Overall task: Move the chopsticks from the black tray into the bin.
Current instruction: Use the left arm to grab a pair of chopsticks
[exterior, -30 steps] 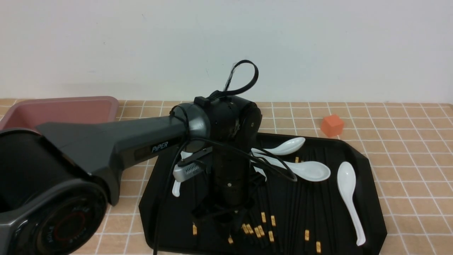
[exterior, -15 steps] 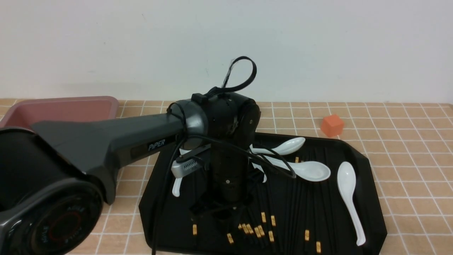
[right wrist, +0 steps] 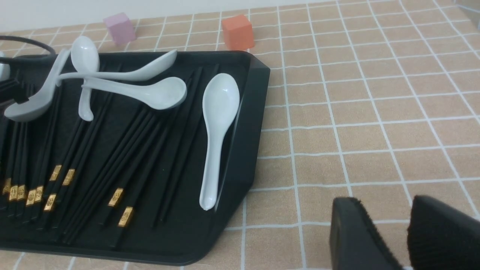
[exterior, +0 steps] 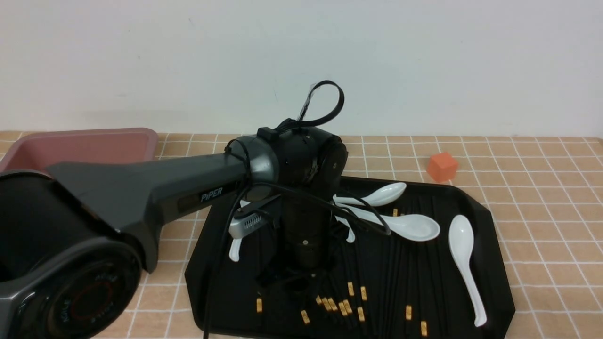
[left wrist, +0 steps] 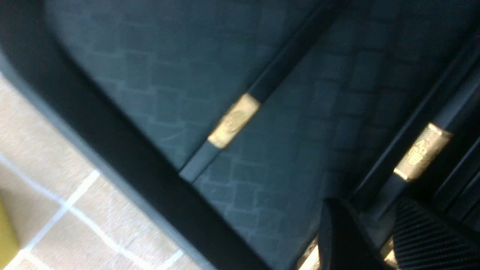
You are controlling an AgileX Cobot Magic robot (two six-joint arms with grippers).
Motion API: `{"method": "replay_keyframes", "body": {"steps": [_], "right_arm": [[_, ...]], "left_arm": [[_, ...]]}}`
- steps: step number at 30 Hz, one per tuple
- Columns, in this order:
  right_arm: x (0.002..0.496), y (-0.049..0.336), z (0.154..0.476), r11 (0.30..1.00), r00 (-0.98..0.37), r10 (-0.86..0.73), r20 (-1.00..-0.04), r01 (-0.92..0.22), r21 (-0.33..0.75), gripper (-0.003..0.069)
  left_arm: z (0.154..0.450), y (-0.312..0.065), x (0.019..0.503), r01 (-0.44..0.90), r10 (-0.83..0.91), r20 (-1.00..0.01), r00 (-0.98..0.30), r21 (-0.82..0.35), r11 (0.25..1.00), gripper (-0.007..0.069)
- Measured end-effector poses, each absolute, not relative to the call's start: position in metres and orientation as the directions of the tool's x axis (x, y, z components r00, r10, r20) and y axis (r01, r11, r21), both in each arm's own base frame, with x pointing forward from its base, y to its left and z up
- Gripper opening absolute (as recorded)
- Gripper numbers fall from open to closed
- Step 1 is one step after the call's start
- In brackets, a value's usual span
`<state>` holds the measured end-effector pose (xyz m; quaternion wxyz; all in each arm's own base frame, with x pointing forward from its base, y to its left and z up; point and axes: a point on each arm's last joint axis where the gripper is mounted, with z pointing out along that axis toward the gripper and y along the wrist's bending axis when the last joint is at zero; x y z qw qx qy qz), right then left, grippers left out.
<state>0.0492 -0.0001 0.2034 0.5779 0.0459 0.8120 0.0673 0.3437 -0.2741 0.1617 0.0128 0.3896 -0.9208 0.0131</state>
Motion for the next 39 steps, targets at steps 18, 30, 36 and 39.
{"method": "replay_keyframes", "body": {"steps": [18,30,36,39], "right_arm": [[0.049,0.000,0.203,0.987,-0.328,0.152,-0.932,-0.003,0.162,0.0240],[0.049,0.000,0.203,0.987,-0.328,0.153,-0.932,-0.003,0.163,0.0240],[0.049,0.000,0.203,0.987,-0.328,0.153,-0.932,-0.003,0.163,0.0240],[0.049,0.000,0.203,0.987,-0.328,0.153,-0.932,-0.003,0.163,0.0240]], "left_arm": [[0.159,-0.272,0.347,-0.694,-0.694,-0.007,-0.720,-0.010,0.720,0.0262],[0.152,-0.271,0.349,-0.686,-0.686,-0.020,-0.728,0.017,0.727,0.0286],[0.149,-0.272,0.350,-0.664,-0.664,-0.021,-0.748,0.022,0.747,0.0192],[0.149,-0.272,0.350,-0.621,-0.621,-0.025,-0.784,0.024,0.783,0.0134]]}}
